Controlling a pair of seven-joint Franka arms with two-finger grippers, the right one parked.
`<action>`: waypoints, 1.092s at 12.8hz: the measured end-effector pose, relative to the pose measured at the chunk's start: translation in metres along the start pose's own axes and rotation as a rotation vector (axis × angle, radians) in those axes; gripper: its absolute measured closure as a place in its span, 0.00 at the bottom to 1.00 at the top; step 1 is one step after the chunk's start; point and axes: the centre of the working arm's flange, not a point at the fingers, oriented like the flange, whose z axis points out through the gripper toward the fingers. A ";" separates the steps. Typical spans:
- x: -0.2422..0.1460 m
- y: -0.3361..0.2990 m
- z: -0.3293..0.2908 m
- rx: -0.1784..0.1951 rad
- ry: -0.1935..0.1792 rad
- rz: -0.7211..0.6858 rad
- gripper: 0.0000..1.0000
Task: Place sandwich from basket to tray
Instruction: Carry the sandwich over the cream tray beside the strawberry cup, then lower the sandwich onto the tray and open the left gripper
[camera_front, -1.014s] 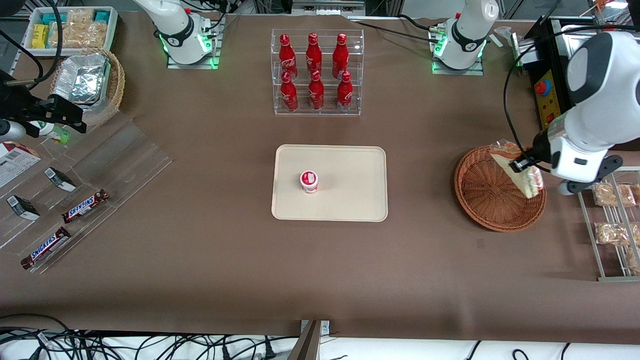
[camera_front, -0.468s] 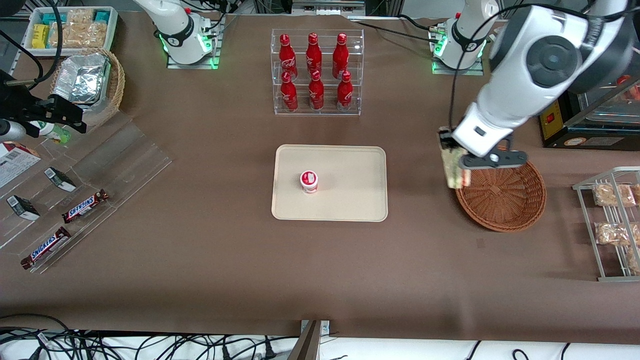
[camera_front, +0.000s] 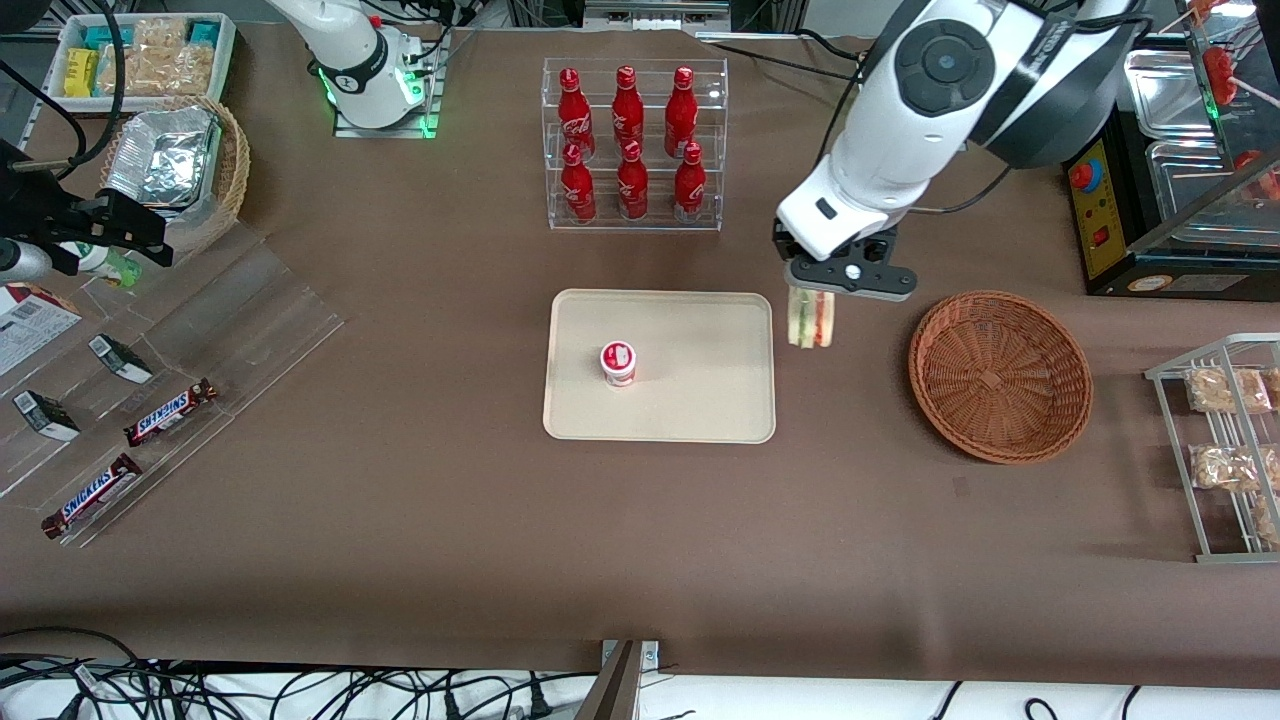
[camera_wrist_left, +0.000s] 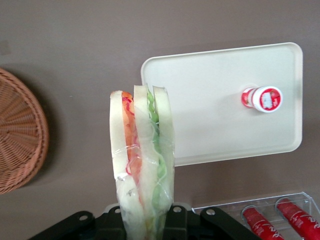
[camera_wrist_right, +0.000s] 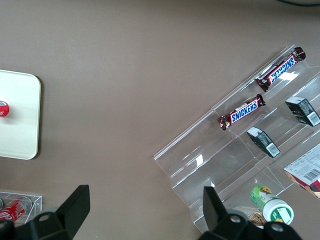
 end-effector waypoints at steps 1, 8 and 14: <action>0.000 0.010 0.007 -0.016 0.005 -0.013 0.81; -0.012 0.056 0.118 -0.028 0.024 -0.014 0.81; -0.013 0.079 0.211 0.059 0.086 -0.008 0.81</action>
